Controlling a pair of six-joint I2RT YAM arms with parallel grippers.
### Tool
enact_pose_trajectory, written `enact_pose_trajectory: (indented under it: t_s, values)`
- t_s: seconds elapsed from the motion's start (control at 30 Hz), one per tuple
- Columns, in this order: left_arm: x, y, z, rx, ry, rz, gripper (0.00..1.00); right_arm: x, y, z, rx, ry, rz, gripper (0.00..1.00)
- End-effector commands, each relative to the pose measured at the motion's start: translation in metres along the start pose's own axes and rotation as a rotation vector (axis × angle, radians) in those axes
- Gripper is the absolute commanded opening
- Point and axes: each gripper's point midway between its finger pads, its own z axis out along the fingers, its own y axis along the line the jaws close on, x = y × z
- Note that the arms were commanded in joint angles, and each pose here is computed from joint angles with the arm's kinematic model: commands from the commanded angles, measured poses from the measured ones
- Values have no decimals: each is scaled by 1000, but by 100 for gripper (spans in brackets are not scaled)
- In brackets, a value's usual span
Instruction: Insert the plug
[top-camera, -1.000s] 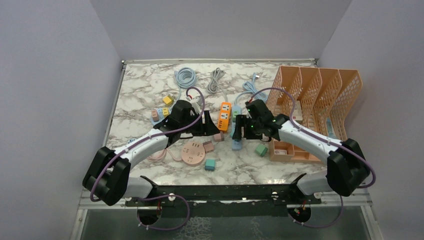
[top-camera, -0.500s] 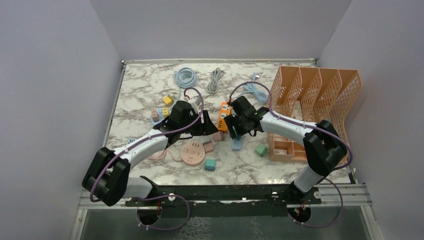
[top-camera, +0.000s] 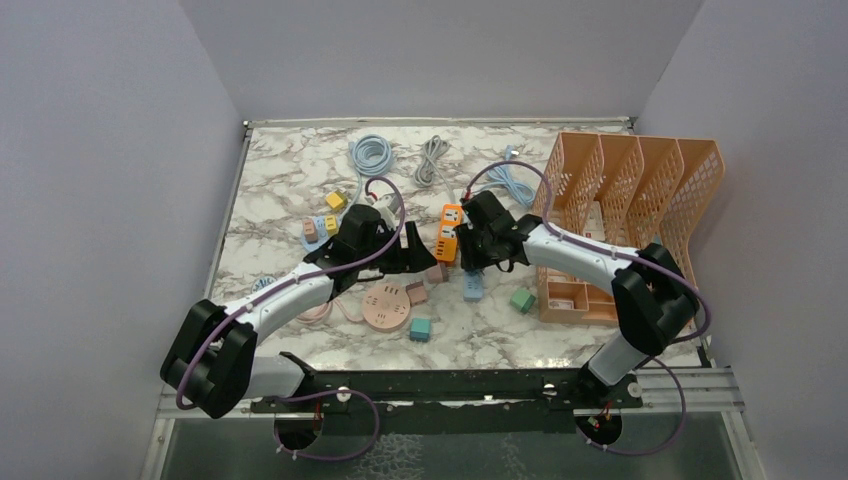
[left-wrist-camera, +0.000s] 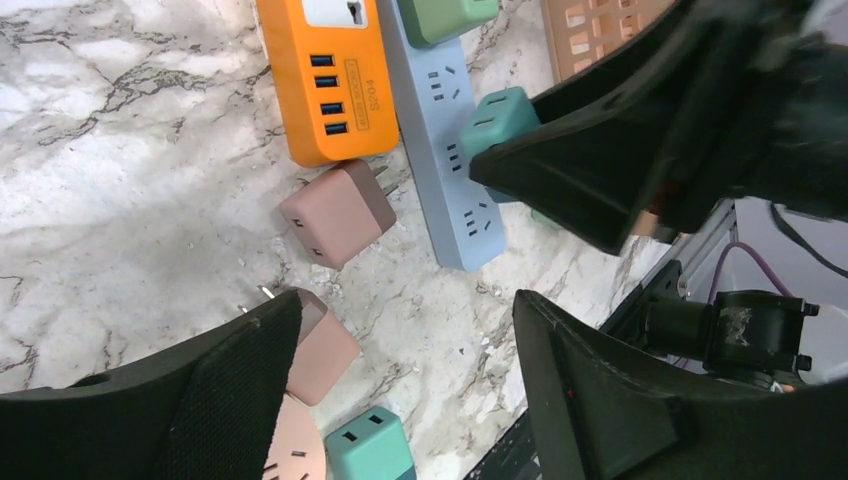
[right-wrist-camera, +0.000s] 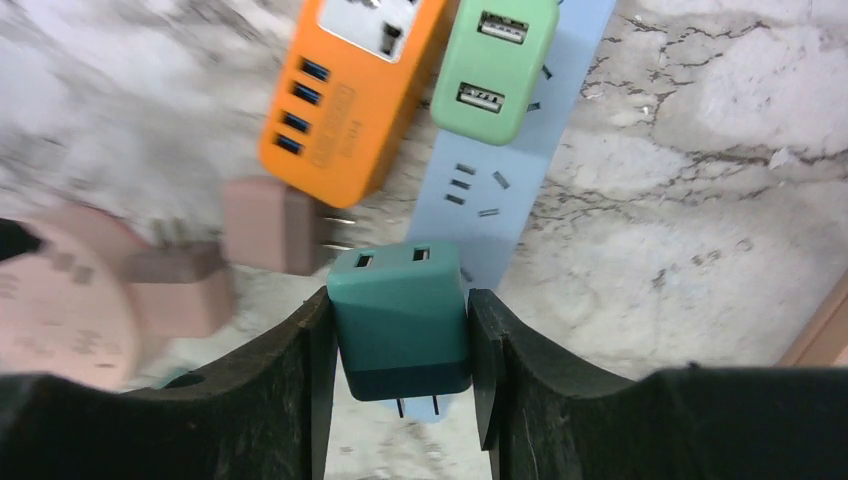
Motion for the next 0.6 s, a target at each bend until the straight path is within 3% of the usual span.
enact_pose_trajectory:
  t_s: [0.0,0.23,0.57]
  values:
    - [-20,-14,-11,69,-125,23,82,-50,36,-39,-172,-211,370,34]
    - [-35,-30,-25,155,-266,34,82,-67,61,-62,-312,-186,882,34]
    - [-54,-54,-31,220,-360,-1,83,-70,81,-62,-361,-63,1194,34]
